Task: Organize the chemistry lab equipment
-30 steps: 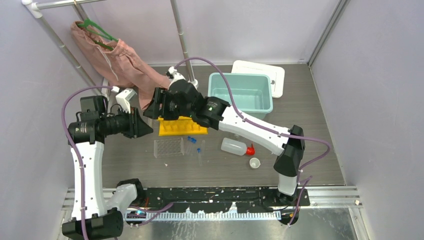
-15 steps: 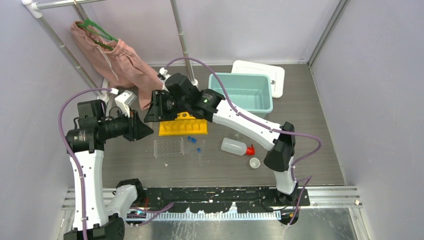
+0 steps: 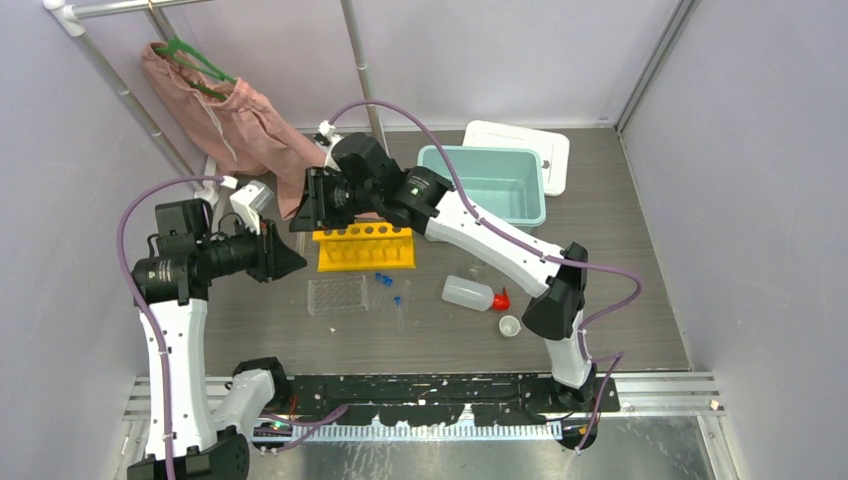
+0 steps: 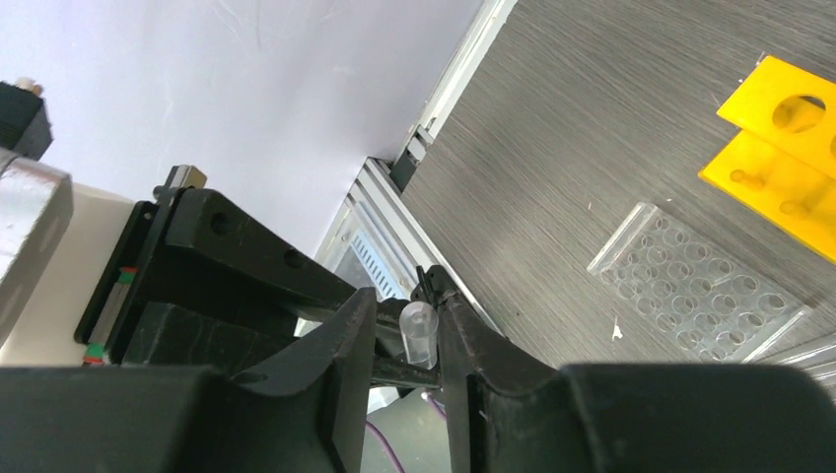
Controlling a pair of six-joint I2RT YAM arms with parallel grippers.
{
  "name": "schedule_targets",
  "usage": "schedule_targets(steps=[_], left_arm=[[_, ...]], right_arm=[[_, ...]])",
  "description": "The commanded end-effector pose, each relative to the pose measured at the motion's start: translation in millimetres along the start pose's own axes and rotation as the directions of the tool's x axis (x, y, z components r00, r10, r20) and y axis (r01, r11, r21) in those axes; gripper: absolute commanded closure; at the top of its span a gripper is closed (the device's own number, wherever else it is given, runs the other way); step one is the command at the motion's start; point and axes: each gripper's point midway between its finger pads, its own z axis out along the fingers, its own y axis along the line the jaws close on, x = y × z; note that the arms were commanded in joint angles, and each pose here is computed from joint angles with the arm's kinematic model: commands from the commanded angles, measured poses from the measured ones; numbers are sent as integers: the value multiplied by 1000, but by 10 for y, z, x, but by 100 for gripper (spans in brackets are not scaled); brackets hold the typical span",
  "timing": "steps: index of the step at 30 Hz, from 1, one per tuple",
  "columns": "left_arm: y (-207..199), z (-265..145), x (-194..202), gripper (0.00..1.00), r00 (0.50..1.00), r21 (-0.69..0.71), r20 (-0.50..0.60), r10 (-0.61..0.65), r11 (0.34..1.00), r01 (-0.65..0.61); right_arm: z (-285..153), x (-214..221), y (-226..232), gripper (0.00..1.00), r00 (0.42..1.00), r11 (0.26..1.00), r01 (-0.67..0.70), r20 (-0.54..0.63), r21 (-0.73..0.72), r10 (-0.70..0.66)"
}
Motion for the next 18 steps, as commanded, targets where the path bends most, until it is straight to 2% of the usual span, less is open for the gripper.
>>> schedule_targets(steps=[1,6,7,10,11,12,18], left_arm=[[-13,-13,-74,94,998,9,26,49,999,-49],[13,5,-51,92,999,5,19,41,999,-41],[18,8,-49,85,999,4,18,39,999,-39],[76,12,-45,27,1000,-27,11,16,1000,-16],[103,11,-48,11,1000,-43,9,8,999,-8],[135,10,-48,2,1000,-61,5,2,998,-1],[329,29,-10,0,996,-149,-34,-82,986,76]], right_arm=[[-44,-85,123,68,999,999,36,12,-41,-36],[-40,-61,100,82,999,998,53,-4,-35,-53],[-43,-65,88,85,998,998,56,-5,-31,-56],[-79,-118,19,95,996,997,82,14,2,-82],[-97,-142,-16,96,995,995,99,28,24,-99],[-106,-156,-81,97,992,992,116,37,52,-118],[-180,-347,-522,99,957,944,202,149,262,-247]])
